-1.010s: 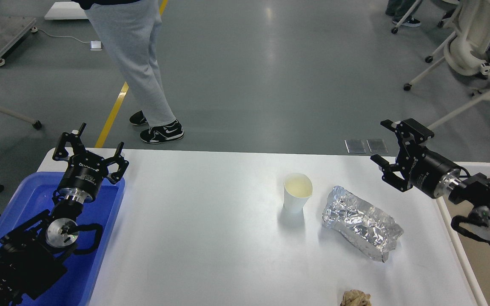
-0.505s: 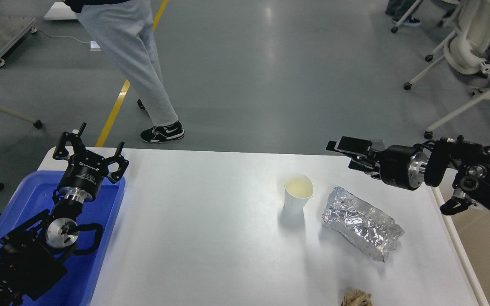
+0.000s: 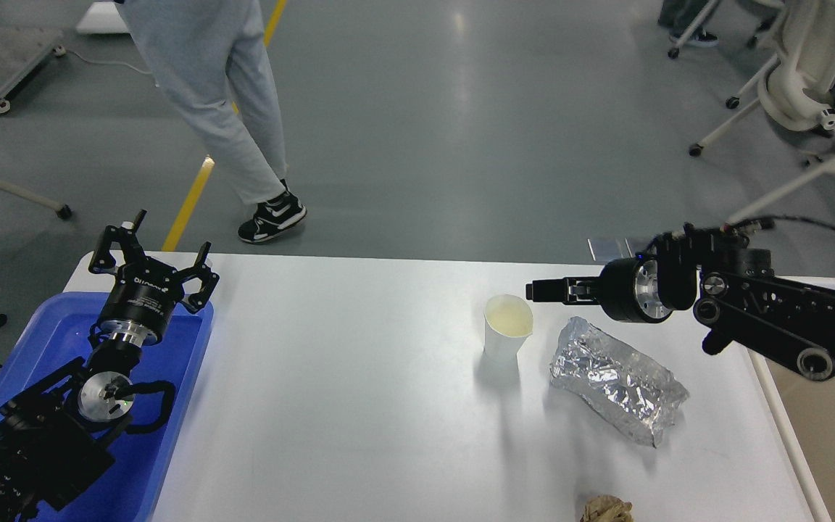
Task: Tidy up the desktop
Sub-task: 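Reach the right gripper across the table toward the white paper cup, then close the right gripper on the rim of the white paper cup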
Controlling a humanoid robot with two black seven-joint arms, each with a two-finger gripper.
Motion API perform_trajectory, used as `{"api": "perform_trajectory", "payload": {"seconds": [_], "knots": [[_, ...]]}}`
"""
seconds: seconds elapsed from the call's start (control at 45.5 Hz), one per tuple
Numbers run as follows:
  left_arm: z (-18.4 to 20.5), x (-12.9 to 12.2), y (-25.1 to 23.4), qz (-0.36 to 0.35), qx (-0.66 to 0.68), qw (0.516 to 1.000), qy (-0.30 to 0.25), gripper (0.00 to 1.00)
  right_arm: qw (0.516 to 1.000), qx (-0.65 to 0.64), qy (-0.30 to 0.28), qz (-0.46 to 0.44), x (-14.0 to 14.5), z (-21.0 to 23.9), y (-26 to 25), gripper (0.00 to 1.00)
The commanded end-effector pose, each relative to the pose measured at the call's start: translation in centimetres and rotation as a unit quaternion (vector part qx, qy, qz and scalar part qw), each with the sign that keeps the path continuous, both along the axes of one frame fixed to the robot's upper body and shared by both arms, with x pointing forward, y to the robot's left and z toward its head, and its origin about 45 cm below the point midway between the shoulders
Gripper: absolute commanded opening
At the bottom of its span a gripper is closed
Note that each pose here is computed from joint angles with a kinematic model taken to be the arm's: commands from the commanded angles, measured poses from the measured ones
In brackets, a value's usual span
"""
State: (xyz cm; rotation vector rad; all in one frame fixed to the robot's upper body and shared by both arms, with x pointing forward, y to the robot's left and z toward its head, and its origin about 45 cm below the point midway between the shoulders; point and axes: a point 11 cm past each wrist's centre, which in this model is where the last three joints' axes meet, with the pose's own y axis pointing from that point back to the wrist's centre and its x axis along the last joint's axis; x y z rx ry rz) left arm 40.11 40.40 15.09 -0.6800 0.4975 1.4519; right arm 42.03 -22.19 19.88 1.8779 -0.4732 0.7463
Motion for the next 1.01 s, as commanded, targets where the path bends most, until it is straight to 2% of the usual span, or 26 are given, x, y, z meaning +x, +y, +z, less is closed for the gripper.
{"api": "perform_trajectory", "payload": {"seconds": [0.0,0.154,0.351,0.834,0.944,0.988], "knots": [[0.0,0.0,0.0,0.000,0.000,1.000,0.000,1.00,0.996,-0.069,-0.048,0.024,0.5,-3.5,1.3,0.99],[0.0,0.0,0.0,0.000,0.000,1.000,0.000,1.00,0.996,-0.081,-0.044,0.007,1.1,-3.9,0.0,0.99],[0.0,0.0,0.1,0.000,0.001,1.000,0.000,1.00,0.996,-0.079,-0.029,0.000,0.8,-6.0,1.1,0.99],[0.0,0.0,0.0,0.000,0.000,1.000,0.000,1.00,0.998,-0.066,-0.022,0.007,0.8,-7.4,4.1,0.97],[0.0,0.0,0.0,0.000,0.000,1.000,0.000,1.00,0.997,-0.070,-0.020,0.008,0.6,-7.8,4.1,0.76],[0.0,0.0,0.0,0.000,0.000,1.000,0.000,1.00,0.997,-0.072,-0.019,0.008,0.6,-7.9,4.0,0.60]]}}
